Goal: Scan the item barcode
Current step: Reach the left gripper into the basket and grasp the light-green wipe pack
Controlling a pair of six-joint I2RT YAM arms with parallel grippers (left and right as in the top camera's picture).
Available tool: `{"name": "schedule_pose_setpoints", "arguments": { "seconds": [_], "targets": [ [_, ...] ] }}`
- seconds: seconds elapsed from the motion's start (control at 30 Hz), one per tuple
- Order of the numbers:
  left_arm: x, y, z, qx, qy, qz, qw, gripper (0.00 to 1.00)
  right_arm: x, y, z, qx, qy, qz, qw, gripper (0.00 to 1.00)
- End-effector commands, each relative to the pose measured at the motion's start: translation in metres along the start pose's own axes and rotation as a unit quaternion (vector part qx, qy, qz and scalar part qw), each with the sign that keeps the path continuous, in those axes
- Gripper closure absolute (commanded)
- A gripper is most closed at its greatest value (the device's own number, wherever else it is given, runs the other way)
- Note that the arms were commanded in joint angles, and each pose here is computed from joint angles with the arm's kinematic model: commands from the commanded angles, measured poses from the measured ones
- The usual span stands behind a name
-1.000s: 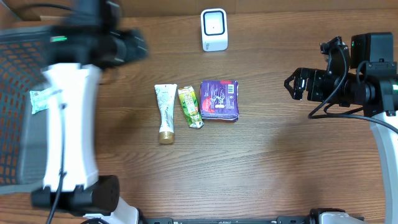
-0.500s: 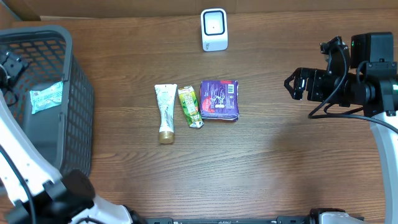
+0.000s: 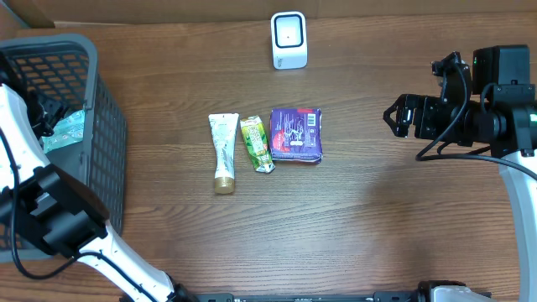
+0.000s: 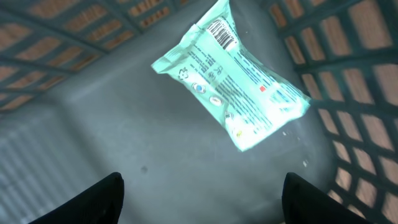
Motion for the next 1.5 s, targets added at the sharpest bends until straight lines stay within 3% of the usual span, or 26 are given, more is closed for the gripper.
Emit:
{"name": "schedule_pose_setpoints", "arguments": {
  "seconds": [0.0, 0.53, 1.0, 1.1, 1.37, 1.47],
  "targets": [
    [-0.023, -0.006, -0.011, -0.012, 0.006, 0.013, 1.000, 0.27, 0.003, 0.002, 0.000, 0.002, 0.000, -0.006, 1.000, 0.00],
    [-0.086, -0.023, -0.034, -0.074, 0.012, 0.042, 0.996, 0.28, 0.002, 0.002, 0.000, 0.002, 0.000, -0.006, 1.000, 0.00],
    [-0.133, -0.063, -0.011, -0.084, 0.047, 0.088, 0.991, 0.33, 0.002, 0.002, 0.000, 0.002, 0.000, -0.006, 1.000, 0.00],
    [-0.135, -0.060, -0.011, -0.082, 0.043, 0.082, 0.992, 0.36, 0.002, 0.002, 0.000, 0.002, 0.000, -0.004, 1.000, 0.00],
    [-0.137, -0.049, -0.021, -0.076, 0.021, 0.052, 0.995, 0.30, 0.002, 0.000, 0.000, -0.002, 0.001, 0.000, 1.000, 0.00],
    [-0.138, -0.046, -0.024, -0.075, 0.014, 0.044, 0.996, 0.34, 0.002, 0.000, 0.001, -0.002, 0.004, 0.000, 1.000, 0.00]
  ]
}}
Point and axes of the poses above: each gripper's point midway between its finger pads, its own x axis back along the fingers, its own z axis along the line the jaws close on, y = z × x, the point moved 5 cm from there along x, back along the fingers, and after that the axes turned 8 degrees about x, right-handed, at the moved point
